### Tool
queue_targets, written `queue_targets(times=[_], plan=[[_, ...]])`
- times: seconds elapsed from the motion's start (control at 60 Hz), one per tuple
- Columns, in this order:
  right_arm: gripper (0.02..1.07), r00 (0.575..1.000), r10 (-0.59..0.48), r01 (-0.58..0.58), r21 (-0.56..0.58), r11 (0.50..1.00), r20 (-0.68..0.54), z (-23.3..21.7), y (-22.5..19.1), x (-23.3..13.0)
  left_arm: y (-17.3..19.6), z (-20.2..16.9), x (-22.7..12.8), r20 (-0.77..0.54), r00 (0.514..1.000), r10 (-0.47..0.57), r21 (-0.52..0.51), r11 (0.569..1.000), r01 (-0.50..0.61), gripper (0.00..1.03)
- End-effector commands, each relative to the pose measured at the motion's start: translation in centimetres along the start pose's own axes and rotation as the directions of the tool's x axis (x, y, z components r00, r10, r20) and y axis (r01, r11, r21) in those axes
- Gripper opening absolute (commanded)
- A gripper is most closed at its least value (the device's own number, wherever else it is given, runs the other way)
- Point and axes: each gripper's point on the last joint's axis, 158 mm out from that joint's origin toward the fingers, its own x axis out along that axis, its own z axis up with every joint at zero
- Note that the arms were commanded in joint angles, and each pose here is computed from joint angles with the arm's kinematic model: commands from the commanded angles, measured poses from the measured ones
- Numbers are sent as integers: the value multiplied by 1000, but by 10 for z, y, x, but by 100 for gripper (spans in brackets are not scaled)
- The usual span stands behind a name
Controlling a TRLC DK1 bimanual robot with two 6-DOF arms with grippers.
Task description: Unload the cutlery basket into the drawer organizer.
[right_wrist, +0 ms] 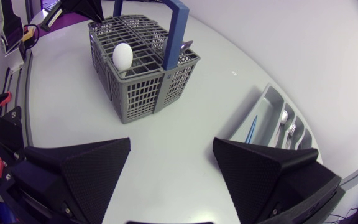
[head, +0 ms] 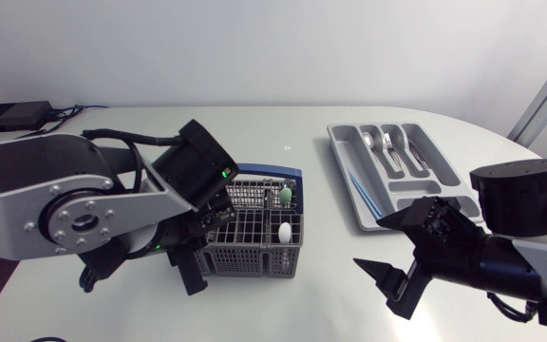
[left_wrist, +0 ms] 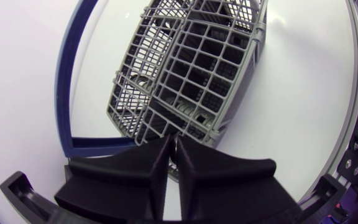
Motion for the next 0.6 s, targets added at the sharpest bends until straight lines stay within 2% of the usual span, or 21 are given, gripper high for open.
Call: queue_targets(times=[0.0,0.583], plan=[[98,1000,10,-10,-2,1000,-24,-11,4,2,-2,-5,-3,-5,1000,15,21,1000,-15,3],[98,999,17,-17,-4,1000,-30,-11,5,6,18,6,-49,85,995,49,13,999,-50,3]])
